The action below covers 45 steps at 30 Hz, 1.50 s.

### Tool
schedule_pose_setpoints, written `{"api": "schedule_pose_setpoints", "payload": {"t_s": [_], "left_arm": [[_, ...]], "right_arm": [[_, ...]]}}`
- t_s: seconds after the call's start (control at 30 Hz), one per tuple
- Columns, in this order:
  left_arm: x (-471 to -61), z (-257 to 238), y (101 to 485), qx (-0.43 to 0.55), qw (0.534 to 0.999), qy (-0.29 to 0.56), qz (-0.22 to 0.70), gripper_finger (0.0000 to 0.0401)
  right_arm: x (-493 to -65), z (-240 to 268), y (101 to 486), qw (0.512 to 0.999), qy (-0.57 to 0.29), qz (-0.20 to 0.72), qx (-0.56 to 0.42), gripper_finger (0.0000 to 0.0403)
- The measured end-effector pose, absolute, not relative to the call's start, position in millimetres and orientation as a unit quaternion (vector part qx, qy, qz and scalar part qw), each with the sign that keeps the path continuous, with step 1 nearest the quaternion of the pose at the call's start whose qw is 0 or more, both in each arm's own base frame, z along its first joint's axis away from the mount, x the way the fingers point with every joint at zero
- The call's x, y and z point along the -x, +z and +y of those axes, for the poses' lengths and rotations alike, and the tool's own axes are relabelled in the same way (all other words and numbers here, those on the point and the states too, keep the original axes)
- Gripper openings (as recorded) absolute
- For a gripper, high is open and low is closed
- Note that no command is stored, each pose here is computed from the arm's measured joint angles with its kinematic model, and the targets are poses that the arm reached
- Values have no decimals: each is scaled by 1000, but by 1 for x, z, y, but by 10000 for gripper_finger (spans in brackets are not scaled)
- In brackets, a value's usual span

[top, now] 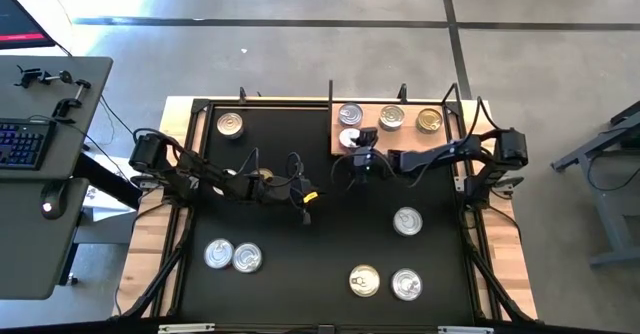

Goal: Stack canned seafood by type on shelf
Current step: Put the red tuna can on the shelf, then put the blue-pink tuna can on the shelf

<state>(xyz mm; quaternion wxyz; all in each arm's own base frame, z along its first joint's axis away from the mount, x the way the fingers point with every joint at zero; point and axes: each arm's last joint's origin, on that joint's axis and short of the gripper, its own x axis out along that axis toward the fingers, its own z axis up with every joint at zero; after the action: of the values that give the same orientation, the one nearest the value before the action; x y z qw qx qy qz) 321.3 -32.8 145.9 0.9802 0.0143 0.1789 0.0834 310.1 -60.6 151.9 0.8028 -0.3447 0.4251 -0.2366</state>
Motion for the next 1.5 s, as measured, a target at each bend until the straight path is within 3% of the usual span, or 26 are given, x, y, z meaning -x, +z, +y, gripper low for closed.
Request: {"api": "schedule_pose_setpoints", "payload": {"t_s": [0.13,0.33,0.63,0.9,1.1,1.5], "left_arm": [[-321,-33,145,-15,980,83,181,30],[-321,-33,145,-14,980,83,182,30],[-321,-33,145,-14,980,84,182,30],[-321,-32,146,-14,980,86,178,30],[-323,-31,151,-9,984,91,153,30],[-324,-31,152,-6,985,92,144,30]], "right_arm": [[-310,-59,154,800,-243,425,348,271],[-302,-56,174,814,-259,405,328,267],[-262,-28,242,889,-302,297,173,243],[-209,5,278,941,-224,253,15,242],[-204,29,273,944,-192,266,-38,242],[-229,55,232,921,-181,344,32,242]]}}
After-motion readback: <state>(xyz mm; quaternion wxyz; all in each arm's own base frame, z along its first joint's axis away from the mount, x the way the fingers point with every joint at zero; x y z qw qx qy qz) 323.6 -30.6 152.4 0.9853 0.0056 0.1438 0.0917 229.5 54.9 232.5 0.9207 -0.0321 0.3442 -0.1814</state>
